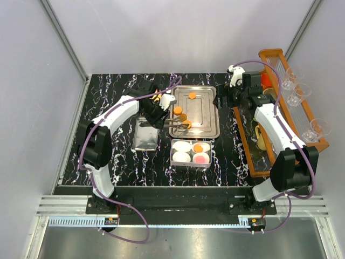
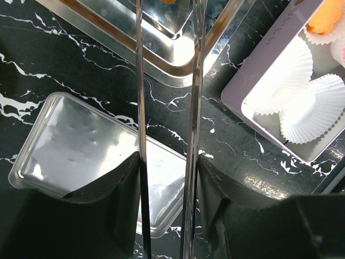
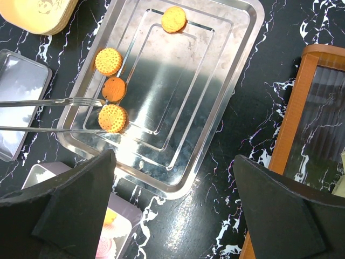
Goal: Pack the cookies
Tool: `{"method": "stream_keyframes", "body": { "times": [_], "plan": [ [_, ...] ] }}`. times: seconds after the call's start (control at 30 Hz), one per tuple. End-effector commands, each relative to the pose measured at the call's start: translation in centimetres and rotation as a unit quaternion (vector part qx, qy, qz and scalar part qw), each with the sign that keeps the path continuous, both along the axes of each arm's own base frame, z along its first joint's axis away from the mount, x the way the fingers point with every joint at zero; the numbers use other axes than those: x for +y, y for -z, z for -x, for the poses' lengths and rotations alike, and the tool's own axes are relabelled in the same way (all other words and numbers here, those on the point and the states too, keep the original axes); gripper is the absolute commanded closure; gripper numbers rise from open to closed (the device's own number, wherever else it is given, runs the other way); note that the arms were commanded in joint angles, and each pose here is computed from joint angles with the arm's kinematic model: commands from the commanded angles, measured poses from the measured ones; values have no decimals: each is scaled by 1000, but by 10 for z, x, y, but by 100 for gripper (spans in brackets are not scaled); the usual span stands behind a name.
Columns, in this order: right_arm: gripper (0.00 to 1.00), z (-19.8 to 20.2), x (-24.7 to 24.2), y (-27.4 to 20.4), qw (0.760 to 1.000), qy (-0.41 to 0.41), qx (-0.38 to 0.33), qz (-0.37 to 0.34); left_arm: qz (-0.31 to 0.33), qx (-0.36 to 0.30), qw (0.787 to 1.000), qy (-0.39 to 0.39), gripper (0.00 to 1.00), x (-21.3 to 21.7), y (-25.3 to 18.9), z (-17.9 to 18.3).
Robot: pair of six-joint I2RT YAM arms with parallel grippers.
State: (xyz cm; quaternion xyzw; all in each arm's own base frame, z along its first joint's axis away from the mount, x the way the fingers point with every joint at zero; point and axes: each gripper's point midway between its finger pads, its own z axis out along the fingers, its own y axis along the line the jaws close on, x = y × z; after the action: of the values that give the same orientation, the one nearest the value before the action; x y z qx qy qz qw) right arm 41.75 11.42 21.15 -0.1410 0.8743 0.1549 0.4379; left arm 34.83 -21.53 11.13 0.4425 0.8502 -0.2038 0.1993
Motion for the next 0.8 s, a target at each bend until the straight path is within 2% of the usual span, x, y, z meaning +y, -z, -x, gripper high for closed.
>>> {"method": "stream_keyframes", "body": {
  "times": [0.0,0.77],
  "plan": [
    [0,-6,3,-14,1000,-3,-19,-11,1,-17,1000,0,55,3,3,-10],
    [0,-6,2,-13,1000,-2,-17,-10,5,-1,1000,12,53,-2,10,-17]
  ]
}}
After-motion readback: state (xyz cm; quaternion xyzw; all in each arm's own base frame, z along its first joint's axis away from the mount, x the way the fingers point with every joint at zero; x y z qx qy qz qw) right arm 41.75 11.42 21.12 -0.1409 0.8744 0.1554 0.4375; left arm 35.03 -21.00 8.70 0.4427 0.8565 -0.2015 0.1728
